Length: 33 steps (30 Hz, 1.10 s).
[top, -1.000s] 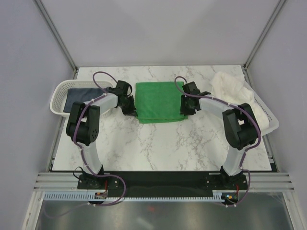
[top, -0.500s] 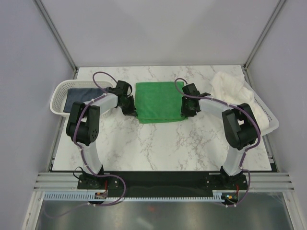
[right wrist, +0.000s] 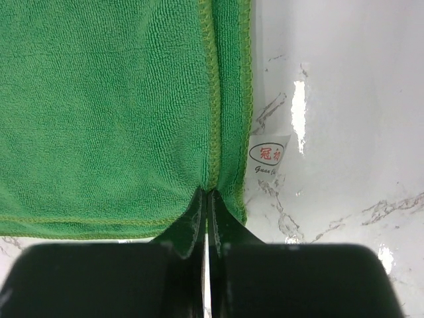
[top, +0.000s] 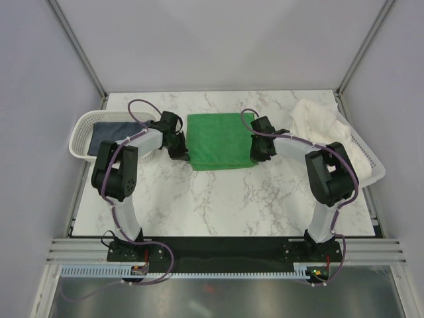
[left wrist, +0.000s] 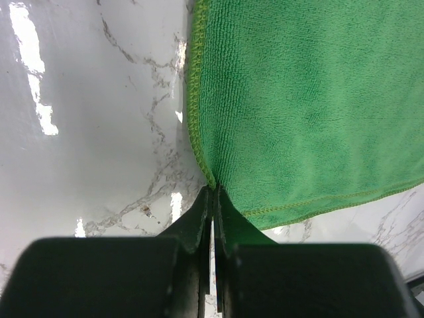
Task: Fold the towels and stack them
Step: Fold the towel
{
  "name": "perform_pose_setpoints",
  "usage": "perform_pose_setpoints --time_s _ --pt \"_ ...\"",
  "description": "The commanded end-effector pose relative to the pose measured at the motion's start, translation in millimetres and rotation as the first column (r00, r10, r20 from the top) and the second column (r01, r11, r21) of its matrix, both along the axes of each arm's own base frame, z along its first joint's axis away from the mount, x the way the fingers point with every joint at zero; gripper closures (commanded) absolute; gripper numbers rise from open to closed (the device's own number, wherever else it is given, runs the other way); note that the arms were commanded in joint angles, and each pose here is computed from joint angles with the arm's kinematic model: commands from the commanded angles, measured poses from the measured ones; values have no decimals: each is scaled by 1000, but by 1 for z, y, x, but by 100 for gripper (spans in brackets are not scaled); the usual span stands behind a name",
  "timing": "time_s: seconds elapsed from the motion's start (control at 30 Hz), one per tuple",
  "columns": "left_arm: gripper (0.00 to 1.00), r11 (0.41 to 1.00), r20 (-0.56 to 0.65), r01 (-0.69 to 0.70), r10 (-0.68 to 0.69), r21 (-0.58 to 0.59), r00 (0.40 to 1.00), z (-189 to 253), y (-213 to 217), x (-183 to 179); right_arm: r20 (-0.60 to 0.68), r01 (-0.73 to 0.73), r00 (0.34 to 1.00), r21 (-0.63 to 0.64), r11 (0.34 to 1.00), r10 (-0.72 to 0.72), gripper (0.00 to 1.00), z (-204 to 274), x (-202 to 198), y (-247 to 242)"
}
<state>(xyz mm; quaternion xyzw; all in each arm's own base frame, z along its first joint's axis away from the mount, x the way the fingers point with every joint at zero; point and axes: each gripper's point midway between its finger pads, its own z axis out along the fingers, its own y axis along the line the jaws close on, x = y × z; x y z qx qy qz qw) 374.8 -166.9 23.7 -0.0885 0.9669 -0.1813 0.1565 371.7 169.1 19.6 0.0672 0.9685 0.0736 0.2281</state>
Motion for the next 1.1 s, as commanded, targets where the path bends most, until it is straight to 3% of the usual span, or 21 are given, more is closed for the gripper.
perform_pose_setpoints --time_s 0.0,0.17,0.27,0.3,0.33,0.53,0.87,1.03,1.07 --pt "98 998 77 -12 16 -55 997 28 -10 18 35 14 999 -2 1000 -14 100 5 12 3" --pt "98 999 89 -26 29 -32 996 35 -5 21 57 10 998 -11 1000 -9 100 17 16 1" --pt "98 999 81 -24 27 -31 996 33 -5 19 40 3 999 -16 1000 -2 92 15 15 2" --pt "98 999 75 -23 26 -31 997 32 -5 19 31 2 1000 -18 1000 -1 83 12 14 1" --pt "98 999 70 -20 23 -35 997 31 -6 17 21 2 1000 -19 1000 -1 80 10 12 1" --pt "98 999 66 -17 19 -31 998 30 -5 15 31 2 1000 -14 1000 -1 84 15 13 2" --pt "98 999 68 -18 22 -48 997 33 -9 16 45 0 999 -11 1000 1 75 26 20 4" --pt "98 998 70 -22 25 -56 997 35 -11 17 44 -7 999 -12 1000 7 83 25 22 5" --pt "98 998 69 -21 25 -56 997 35 -12 16 40 -7 999 -10 1000 7 92 24 21 6"
